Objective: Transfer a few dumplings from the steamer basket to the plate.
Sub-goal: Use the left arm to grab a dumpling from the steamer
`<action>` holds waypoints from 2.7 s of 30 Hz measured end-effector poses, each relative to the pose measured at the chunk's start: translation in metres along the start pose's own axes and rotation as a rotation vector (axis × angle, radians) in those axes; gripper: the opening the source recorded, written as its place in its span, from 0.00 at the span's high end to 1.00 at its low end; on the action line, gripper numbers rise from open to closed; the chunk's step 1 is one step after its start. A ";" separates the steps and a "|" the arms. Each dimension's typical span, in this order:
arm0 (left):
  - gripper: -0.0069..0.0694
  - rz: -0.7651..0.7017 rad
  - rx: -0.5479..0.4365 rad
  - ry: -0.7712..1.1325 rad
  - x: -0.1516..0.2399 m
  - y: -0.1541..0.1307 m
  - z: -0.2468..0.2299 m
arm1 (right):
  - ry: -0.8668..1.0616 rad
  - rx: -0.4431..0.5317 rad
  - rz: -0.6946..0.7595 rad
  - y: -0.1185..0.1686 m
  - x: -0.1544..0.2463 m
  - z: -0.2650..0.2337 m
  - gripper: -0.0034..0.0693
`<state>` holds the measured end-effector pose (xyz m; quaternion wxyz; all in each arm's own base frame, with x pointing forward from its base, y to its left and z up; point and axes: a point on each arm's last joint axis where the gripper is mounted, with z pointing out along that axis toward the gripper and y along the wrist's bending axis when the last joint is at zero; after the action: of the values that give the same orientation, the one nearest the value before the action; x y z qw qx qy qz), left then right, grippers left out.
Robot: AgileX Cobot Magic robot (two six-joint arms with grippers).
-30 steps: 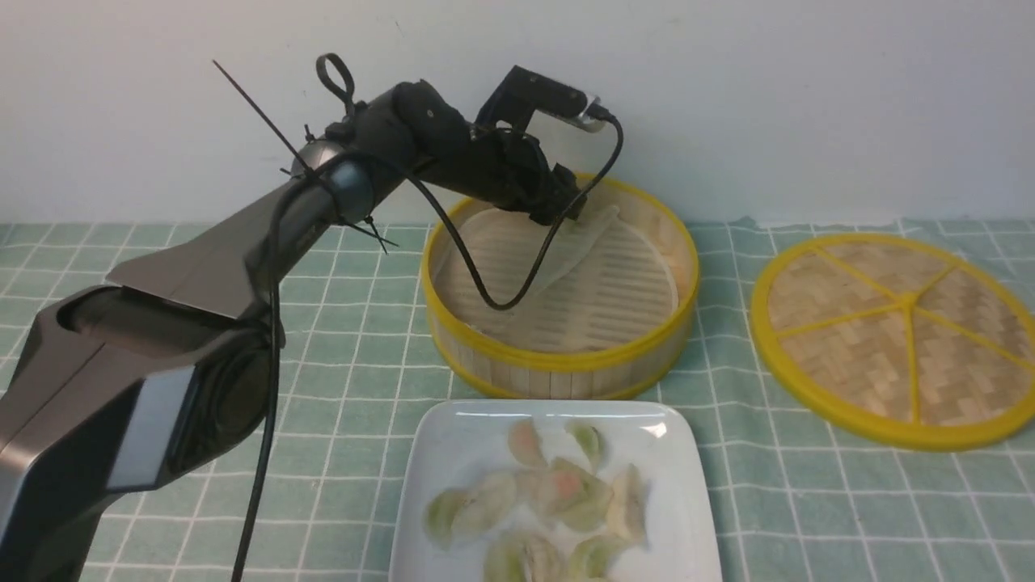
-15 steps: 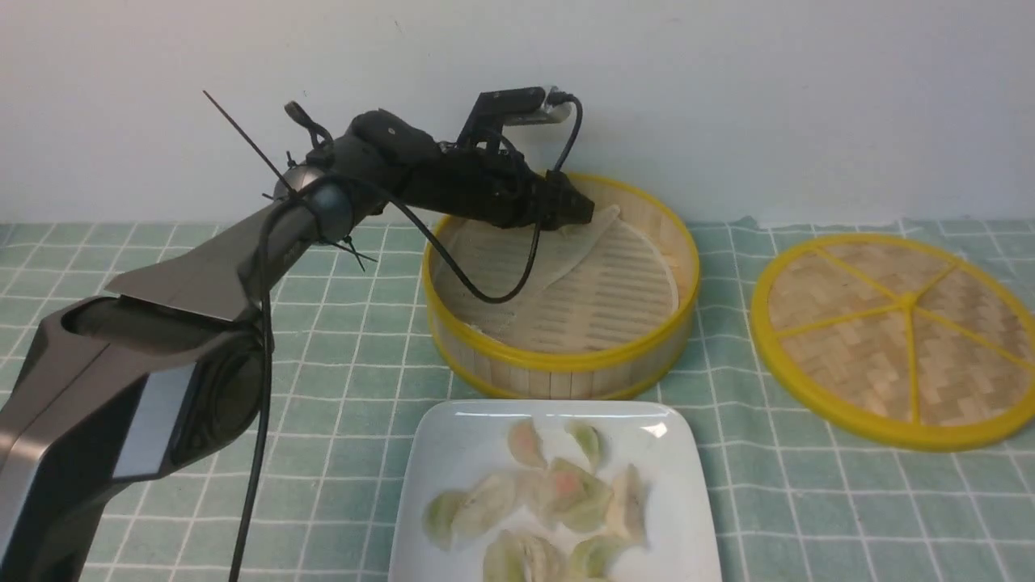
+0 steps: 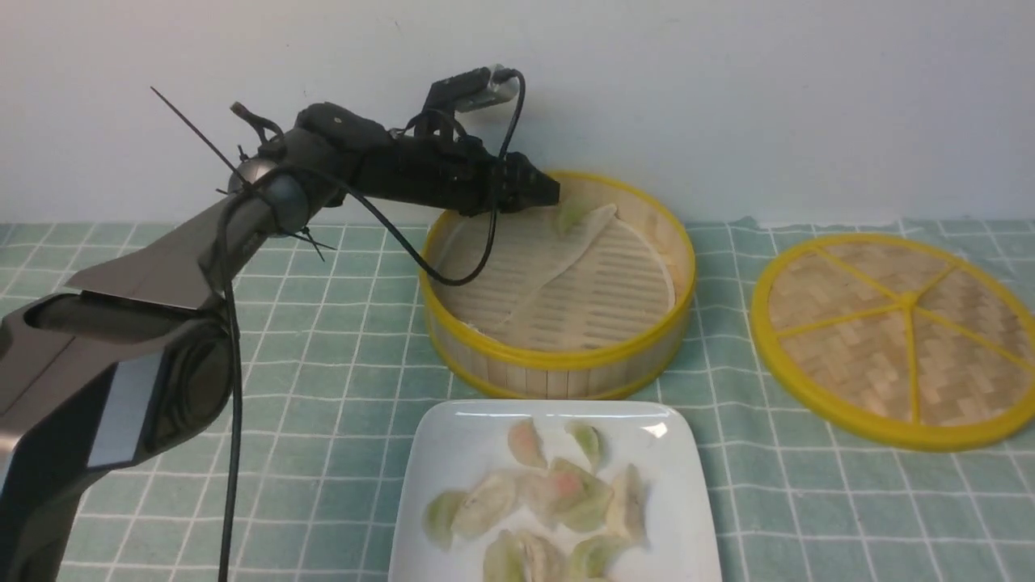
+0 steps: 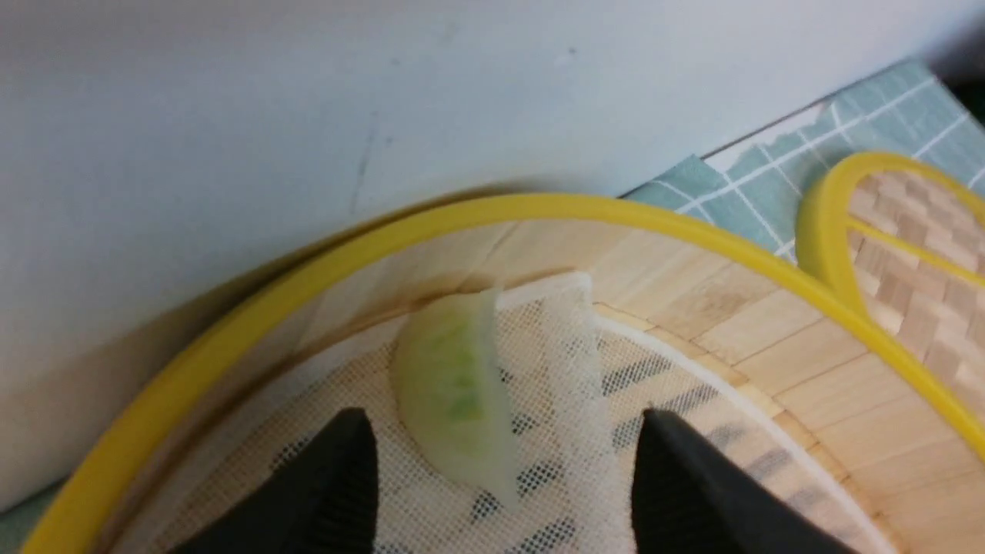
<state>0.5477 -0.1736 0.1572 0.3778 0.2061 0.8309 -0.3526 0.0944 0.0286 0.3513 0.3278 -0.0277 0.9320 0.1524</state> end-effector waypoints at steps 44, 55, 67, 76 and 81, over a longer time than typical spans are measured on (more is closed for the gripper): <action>0.92 0.377 -0.122 0.127 -0.033 -0.048 -0.025 | -0.001 -0.019 0.002 0.002 0.000 0.000 0.97; 0.92 0.399 -0.070 0.207 -0.037 -0.062 -0.039 | -0.001 -0.017 -0.001 0.002 0.000 0.000 0.97; 0.43 0.609 -0.120 0.243 -0.002 -0.047 0.008 | -0.001 -0.018 -0.003 0.002 0.000 0.000 0.97; 0.14 0.678 -0.218 0.257 0.013 -0.033 0.028 | -0.001 -0.017 -0.004 0.002 0.000 0.000 0.97; 0.27 0.607 -0.230 0.263 0.014 -0.033 0.027 | -0.001 -0.018 -0.003 0.002 0.000 0.000 0.97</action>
<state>0.5322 -0.2146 0.1475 0.3762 0.4435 0.8075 -0.0985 0.0943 0.0302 0.3518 0.3283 -0.0320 0.9303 0.1602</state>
